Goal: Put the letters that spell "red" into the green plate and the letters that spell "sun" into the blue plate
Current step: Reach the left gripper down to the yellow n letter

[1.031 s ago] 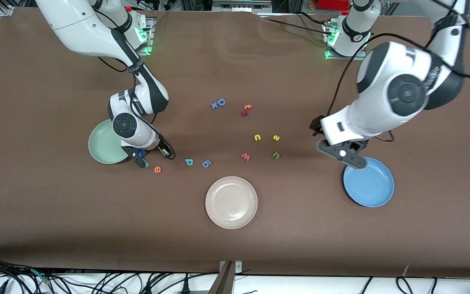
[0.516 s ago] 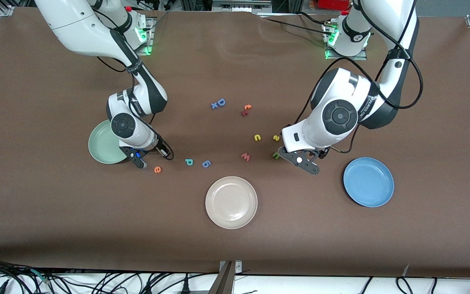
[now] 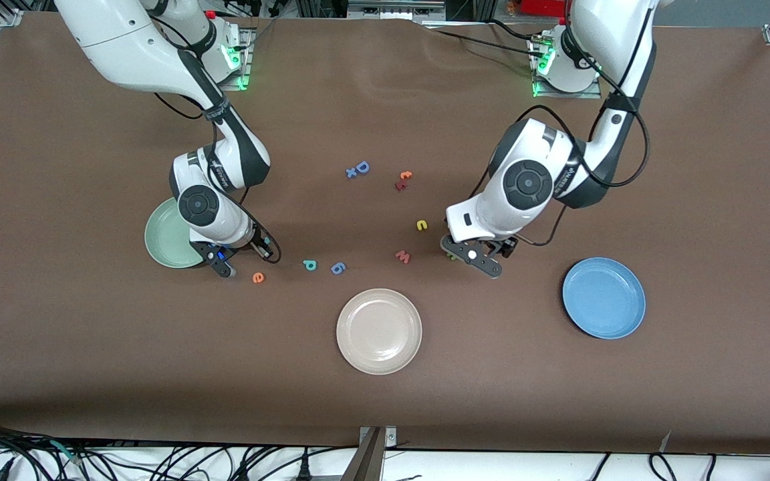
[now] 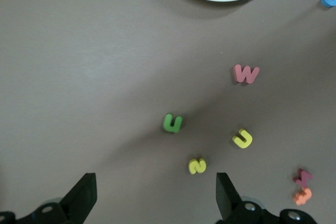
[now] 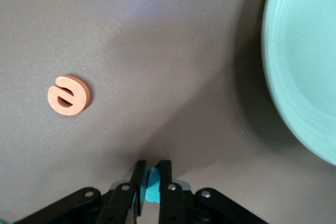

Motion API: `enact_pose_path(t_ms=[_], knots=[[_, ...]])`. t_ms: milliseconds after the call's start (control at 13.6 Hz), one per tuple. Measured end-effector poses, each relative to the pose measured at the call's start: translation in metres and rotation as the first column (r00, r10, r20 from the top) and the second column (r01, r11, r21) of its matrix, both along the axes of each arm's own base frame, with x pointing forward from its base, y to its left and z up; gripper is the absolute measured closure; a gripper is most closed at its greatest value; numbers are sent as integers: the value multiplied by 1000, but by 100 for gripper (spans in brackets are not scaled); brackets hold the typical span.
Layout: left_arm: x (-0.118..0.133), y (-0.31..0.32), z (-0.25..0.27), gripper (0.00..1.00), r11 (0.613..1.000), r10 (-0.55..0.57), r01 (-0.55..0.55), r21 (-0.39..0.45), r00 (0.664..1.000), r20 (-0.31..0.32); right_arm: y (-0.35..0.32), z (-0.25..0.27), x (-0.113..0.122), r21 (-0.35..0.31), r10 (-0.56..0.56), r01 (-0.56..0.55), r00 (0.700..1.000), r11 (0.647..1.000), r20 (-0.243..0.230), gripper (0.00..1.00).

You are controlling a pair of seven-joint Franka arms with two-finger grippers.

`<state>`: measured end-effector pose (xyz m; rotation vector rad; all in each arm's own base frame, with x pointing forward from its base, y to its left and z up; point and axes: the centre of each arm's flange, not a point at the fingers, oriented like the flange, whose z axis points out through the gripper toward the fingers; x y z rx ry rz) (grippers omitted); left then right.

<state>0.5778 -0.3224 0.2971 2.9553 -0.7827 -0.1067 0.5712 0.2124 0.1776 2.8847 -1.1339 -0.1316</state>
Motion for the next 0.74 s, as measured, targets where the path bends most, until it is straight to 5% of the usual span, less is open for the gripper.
enact_pose_path(t_ms=[368, 516, 736], knots=[[-44, -19, -47, 0, 1000, 9, -11, 27, 998, 67, -1, -1, -1, -4, 1, -1, 1000, 1000, -3, 71], [-58, -20, -63, 0, 999, 7, -10, 35, 996, 85, -1, 0, 0, -3, 1, -1, 1000, 1000, 0, 89], [-77, -11, -90, 0, 1000, 12, -14, 9, 992, 127, -1, 0, 0, -3, 1, -1, 1000, 1000, 1, 90]])
